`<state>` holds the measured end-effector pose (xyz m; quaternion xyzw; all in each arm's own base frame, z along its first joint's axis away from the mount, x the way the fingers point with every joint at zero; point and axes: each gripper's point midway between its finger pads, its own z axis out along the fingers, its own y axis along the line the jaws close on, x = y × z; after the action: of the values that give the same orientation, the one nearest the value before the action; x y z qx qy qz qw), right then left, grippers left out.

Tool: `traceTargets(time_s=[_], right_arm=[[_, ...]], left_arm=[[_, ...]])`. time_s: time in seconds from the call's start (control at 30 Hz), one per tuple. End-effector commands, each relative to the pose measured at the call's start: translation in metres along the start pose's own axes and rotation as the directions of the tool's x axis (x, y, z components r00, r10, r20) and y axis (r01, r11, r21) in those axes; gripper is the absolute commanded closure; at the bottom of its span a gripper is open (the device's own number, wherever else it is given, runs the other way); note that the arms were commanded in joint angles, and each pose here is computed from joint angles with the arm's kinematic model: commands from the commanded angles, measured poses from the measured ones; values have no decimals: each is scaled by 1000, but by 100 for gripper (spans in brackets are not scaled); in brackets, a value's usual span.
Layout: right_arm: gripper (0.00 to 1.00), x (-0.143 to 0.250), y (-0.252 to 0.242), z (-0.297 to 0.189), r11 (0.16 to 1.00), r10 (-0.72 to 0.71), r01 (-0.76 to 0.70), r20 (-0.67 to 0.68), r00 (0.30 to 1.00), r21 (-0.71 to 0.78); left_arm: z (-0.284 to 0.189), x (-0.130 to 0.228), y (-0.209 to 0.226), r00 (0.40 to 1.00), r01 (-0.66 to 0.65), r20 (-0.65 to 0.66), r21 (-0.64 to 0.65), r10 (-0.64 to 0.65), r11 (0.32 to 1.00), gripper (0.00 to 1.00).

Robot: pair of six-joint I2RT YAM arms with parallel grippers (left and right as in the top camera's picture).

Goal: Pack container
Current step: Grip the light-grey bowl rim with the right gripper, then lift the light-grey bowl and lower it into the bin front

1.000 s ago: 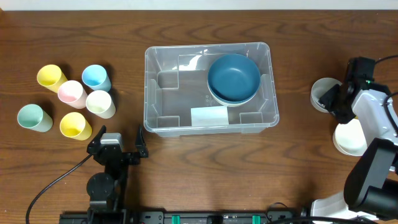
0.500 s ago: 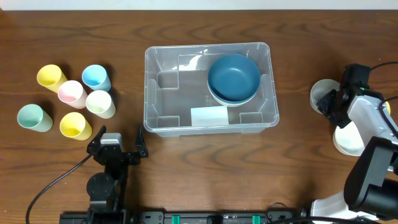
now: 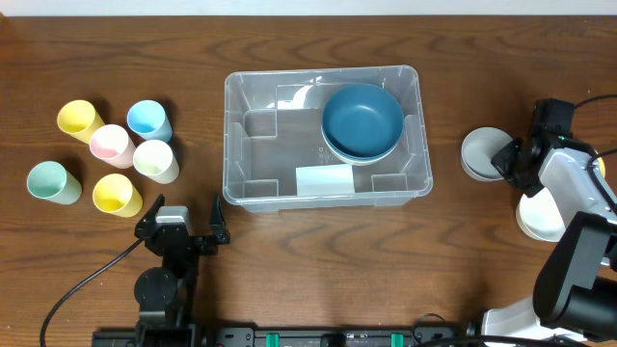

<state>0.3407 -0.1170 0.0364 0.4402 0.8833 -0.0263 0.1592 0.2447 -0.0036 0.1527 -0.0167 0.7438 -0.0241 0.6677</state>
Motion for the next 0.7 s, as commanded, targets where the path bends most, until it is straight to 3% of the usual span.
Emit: traceTargets(time_s=[0.0, 0.3, 0.67], right_arm=[[99, -3, -3, -1, 1000, 10, -10, 19, 1000, 9], [99, -10, 6, -6, 1000, 13, -12, 28, 1000, -25], [99, -46, 42, -59, 992, -14, 19, 37, 999, -124]], left_arm=[[1, 16, 2, 999, -15, -47, -10, 15, 1000, 2], [1, 16, 2, 999, -15, -47, -10, 15, 1000, 2], [1, 16, 2, 999, -15, -47, -10, 15, 1000, 2]])
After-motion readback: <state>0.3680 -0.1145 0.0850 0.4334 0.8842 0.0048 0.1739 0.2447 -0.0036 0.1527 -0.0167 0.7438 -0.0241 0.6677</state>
